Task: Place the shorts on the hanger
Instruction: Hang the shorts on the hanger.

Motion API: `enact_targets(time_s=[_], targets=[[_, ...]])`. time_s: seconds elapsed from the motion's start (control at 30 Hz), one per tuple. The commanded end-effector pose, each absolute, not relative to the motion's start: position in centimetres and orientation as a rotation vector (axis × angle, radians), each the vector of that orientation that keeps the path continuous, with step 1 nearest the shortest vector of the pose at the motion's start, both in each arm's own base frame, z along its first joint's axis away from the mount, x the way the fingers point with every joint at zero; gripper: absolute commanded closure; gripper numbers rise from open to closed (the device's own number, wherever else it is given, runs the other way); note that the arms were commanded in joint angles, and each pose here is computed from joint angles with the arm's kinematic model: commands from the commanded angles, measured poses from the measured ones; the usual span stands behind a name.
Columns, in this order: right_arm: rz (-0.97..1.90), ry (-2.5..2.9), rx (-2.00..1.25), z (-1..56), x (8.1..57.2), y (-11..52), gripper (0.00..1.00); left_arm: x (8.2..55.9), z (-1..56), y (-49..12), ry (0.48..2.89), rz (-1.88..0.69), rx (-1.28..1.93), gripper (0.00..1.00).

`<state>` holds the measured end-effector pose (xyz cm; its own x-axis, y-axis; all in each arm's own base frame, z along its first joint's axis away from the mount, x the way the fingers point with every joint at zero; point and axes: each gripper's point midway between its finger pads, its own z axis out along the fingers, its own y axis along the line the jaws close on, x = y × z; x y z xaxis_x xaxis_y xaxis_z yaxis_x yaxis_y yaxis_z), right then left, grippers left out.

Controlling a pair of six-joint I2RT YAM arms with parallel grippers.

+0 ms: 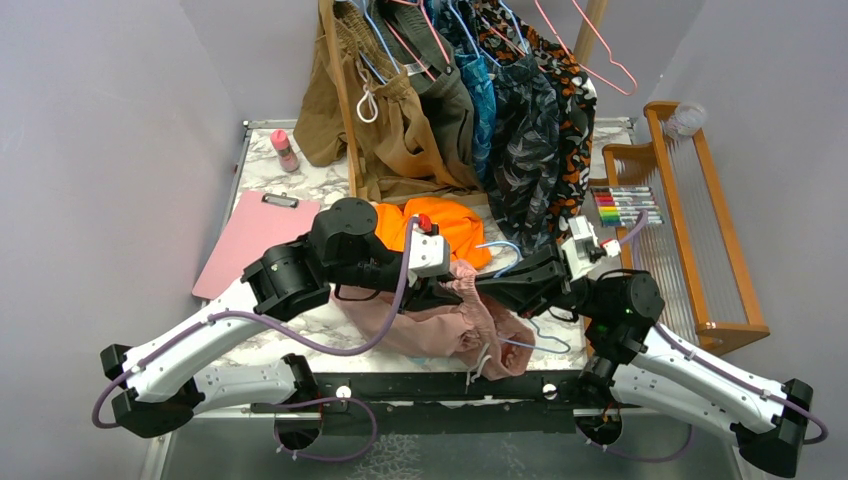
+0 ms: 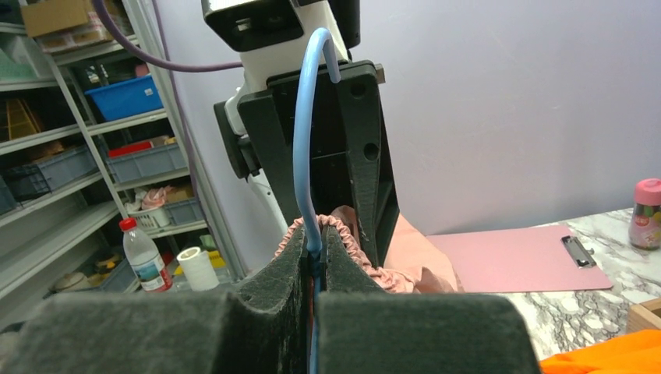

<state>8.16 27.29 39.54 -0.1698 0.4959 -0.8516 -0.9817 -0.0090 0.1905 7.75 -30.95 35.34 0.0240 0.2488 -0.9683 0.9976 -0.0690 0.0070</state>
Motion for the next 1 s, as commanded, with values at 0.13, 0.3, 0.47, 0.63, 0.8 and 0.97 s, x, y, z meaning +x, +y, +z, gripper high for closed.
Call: enact_targets(time_s=[0.13, 0.3, 0.47, 0.63, 0.8, 0.97], targets=[[1.546, 0.802, -0.634, 44.1, 7.1, 25.7, 0.99, 7.0, 34.6, -31.9, 1.352, -1.191, 1.495, 0.62], [1.541, 0.828, -0.661, 43.6, 7.2, 26.2, 0.99, 7.6, 35.0, -32.4, 1.353, -1.178, 1.478, 1.00], [1.454, 0.907, -0.697, 43.3, 7.8, 26.1, 0.71, 8.2, 35.2, -32.0, 1.354, -1.137, 1.445, 1.00], [1.363, 0.982, -0.712, 43.4, 8.5, 25.6, 0.56, 8.2, 35.5, -31.7, 1.341, -1.128, 1.421, 1.00], [1.290, 1.067, -0.711, 43.1, 9.7, 25.7, 0.55, 8.1, 35.8, -31.6, 1.321, -1.131, 1.410, 1.00], [1.234, 1.160, -0.723, 42.1, 10.8, 26.1, 0.70, 8.0, 36.0, -31.7, 1.314, -1.138, 1.410, 1.00]])
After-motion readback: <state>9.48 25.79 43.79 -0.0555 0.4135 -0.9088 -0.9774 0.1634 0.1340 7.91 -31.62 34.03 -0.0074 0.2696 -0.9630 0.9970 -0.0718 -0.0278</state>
